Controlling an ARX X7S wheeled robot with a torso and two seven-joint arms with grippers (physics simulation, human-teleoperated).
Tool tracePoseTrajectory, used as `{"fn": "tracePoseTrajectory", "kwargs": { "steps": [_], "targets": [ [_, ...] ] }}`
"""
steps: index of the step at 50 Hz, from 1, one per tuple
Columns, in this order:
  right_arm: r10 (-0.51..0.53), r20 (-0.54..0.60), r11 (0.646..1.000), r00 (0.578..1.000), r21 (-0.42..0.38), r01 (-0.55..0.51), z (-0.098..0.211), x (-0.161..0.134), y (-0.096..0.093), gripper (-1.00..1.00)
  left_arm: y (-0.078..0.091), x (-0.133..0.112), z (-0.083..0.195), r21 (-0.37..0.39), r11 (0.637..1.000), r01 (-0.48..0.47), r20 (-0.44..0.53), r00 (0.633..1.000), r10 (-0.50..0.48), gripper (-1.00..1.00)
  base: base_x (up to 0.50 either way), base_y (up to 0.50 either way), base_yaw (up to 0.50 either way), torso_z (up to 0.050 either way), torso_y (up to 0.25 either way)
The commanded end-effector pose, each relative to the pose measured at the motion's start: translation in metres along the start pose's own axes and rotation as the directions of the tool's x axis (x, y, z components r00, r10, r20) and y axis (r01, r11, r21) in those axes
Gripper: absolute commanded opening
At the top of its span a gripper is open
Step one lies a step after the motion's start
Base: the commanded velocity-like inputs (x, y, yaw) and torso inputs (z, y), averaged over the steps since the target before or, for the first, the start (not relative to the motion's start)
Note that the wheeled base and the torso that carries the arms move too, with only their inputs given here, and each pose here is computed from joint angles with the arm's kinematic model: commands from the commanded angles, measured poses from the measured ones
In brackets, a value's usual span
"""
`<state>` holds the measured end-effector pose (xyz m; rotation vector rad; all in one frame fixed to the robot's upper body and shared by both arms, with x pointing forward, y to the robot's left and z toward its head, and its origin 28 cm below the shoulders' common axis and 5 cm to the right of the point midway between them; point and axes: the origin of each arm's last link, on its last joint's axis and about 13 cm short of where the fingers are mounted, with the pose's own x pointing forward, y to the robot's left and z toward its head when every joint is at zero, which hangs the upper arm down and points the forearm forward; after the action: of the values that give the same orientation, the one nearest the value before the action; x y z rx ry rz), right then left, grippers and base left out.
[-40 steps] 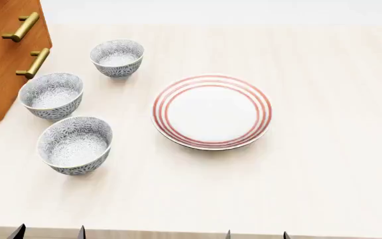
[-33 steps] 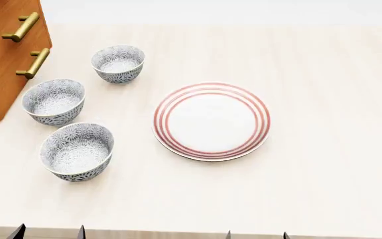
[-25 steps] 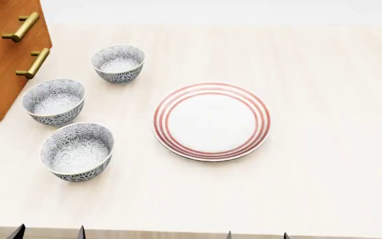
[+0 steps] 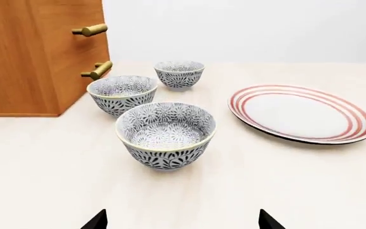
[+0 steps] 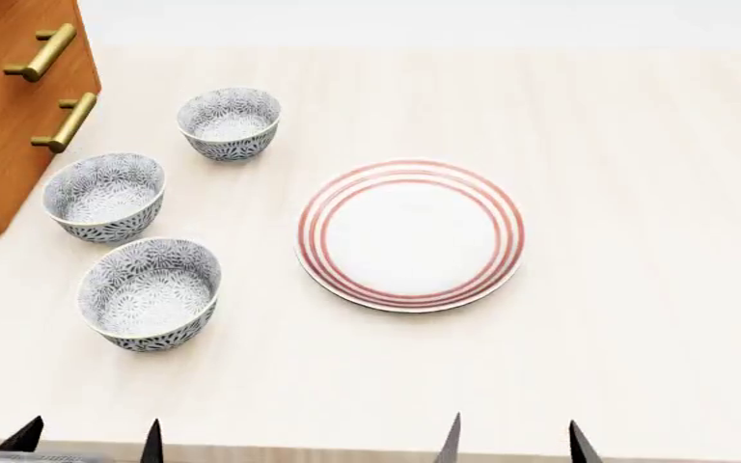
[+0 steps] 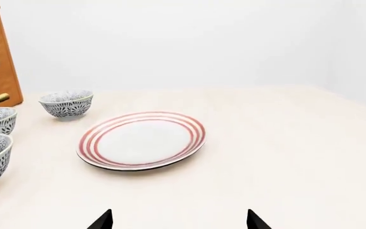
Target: Put the bowl at the front on the plate.
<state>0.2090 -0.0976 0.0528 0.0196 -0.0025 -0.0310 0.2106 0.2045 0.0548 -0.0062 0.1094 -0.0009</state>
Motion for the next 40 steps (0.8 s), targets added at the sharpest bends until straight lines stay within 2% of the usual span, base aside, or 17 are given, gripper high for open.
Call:
{"fn": "tracePoseTrajectory", "kwargs": {
  "steps": [1,13,20,22,32,36,38,40],
  "targets": [
    [-0.001,0.016,1.000,1.000,-0.028,0.002,0.040,-0.005,-0.001,1.00,-0.004,-0.010,0.040,0.015,0.999,0.029,0.040,0.999,-0.030,1.00,0.00,0.00,0.00,0.000,0.000],
    [0.019,0.061,0.994,0.998,-0.106,-0.013,0.095,-0.008,-0.003,1.00,-0.008,-0.016,0.095,0.031,0.996,0.081,0.139,0.987,-0.085,1.00,0.00,0.00,0.00,0.000,0.000],
    [0.033,0.085,0.989,0.996,-0.143,-0.021,0.125,-0.008,-0.003,1.00,-0.011,-0.020,0.125,0.022,0.993,0.114,0.162,0.980,-0.116,1.00,0.00,0.00,0.00,0.000,0.000],
    [0.031,0.092,0.990,0.995,-0.139,-0.018,0.134,-0.007,-0.003,1.00,-0.012,-0.021,0.135,0.010,0.989,0.147,0.138,0.980,-0.147,1.00,0.00,0.00,0.00,0.000,0.000],
    [0.048,0.121,0.984,0.991,-0.178,-0.026,0.176,-0.005,-0.004,1.00,-0.020,-0.022,0.172,0.042,0.983,0.181,0.184,0.965,-0.186,1.00,0.00,0.00,0.00,0.000,0.000],
    [0.057,0.137,0.980,0.989,-0.195,-0.029,0.186,-0.002,-0.007,1.00,-0.020,-0.018,0.187,0.034,0.984,0.177,0.192,0.965,-0.180,1.00,0.00,0.00,0.00,0.000,0.000],
    [0.045,0.147,0.980,0.988,-0.198,-0.015,0.195,-0.001,-0.008,1.00,-0.020,-0.016,0.196,0.002,0.985,0.175,0.158,0.972,-0.173,1.00,0.00,0.00,0.00,0.000,0.000],
    [0.066,0.152,0.979,0.986,-0.202,-0.035,0.206,-0.003,-0.006,1.00,-0.023,-0.022,0.206,0.024,0.979,0.204,0.184,0.961,-0.204,1.00,0.00,0.00,0.00,0.000,0.000]
  ]
}}
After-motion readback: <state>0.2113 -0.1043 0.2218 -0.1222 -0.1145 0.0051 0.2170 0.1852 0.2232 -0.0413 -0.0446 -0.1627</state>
